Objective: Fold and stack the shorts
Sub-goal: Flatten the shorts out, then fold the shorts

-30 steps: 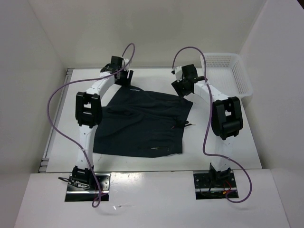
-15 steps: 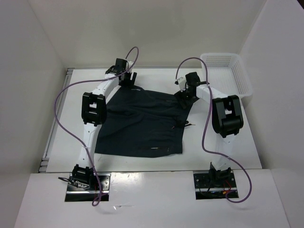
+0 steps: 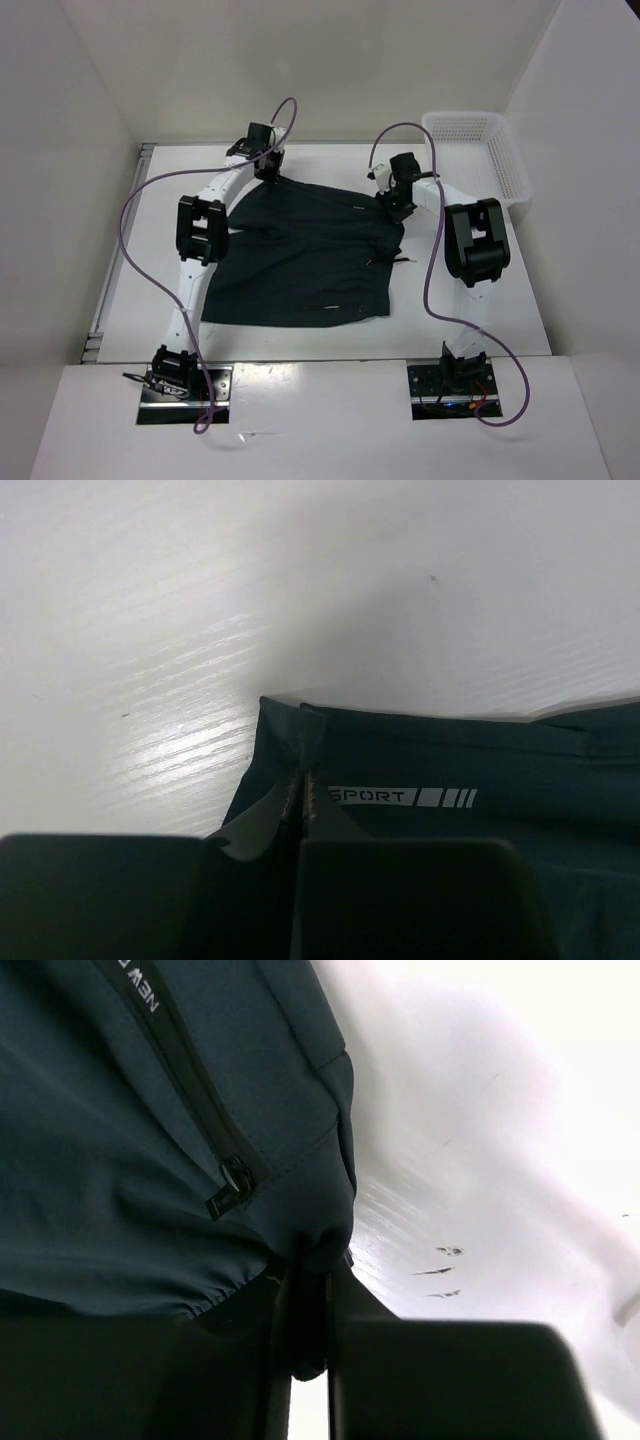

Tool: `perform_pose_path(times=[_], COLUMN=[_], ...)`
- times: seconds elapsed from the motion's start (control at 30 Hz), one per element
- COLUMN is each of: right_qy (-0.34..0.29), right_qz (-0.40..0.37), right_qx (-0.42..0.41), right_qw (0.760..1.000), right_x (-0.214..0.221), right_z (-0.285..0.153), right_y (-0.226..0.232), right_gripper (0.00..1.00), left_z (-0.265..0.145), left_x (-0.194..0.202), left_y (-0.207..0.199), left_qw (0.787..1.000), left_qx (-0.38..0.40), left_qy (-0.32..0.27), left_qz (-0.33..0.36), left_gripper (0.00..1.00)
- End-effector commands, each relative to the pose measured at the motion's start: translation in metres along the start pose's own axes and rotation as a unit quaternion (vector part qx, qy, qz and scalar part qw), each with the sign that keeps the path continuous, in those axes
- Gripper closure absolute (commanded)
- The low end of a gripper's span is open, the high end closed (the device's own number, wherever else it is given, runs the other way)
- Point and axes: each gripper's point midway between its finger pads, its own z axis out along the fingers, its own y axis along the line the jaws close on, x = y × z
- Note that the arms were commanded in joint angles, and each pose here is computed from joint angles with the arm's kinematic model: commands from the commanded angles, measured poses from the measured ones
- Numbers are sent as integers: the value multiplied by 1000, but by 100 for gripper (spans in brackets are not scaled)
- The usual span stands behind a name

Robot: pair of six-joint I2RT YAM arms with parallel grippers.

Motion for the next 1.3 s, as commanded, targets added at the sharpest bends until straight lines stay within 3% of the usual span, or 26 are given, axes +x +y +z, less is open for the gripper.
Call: perform_pose_path(times=[0.0, 0.17, 0.27, 0.37, 0.47, 0.5, 0.53, 0.63, 0.73, 0.83, 1.07, 1.27], right_qy=[12, -67, -114, -144, -136, -138, -137, -126, -110, -88, -57, -58], right_qz=[1, -1, -16, -39, -59, -63, -64, -83, -109, -166, -236, -298], right_qx=[20, 119, 163, 187, 180, 181, 181, 181, 167, 136, 100, 78], right_qw=[1000, 991, 980, 971, 972, 972, 972, 972, 974, 973, 965, 950], right_x=[0, -68, -105, -122, -112, -109, -105, -87, -64, -39, 6, 24], right_z=[9, -33, -71, -103, -109, -119, -121, -131, -137, -134, -138, -159], right_y=[-12, -45, -47, -41, -27, -26, -25, -17, -8, 23, 56, 67], right_gripper=[97, 100, 100, 100, 100, 100, 100, 100, 100, 100, 100, 100], left_z=[4, -54, -122, -177, -184, -211, -193, -236, -260, -255, -300, -343], left_x=[33, -59, -123, -153, -127, -132, -92, -70, -8, 59, 111, 127], left_y=[-15, 10, 34, 40, 38, 37, 37, 32, 22, 20, 14, 3], left_qw=[998, 998, 989, 980, 986, 983, 990, 987, 992, 994, 992, 992], left_qx=[35, -4, -49, -68, -70, -75, -79, -100, -104, -109, -125, -124], left_qy=[56, -55, -139, -185, -151, -167, -117, -124, -75, -4, 30, 27], left_qz=[-6, -2, -4, -5, -8, -8, -12, -11, -11, -12, -8, 0], left_gripper=[100, 100, 100, 100, 100, 100, 100, 100, 100, 100, 100, 100])
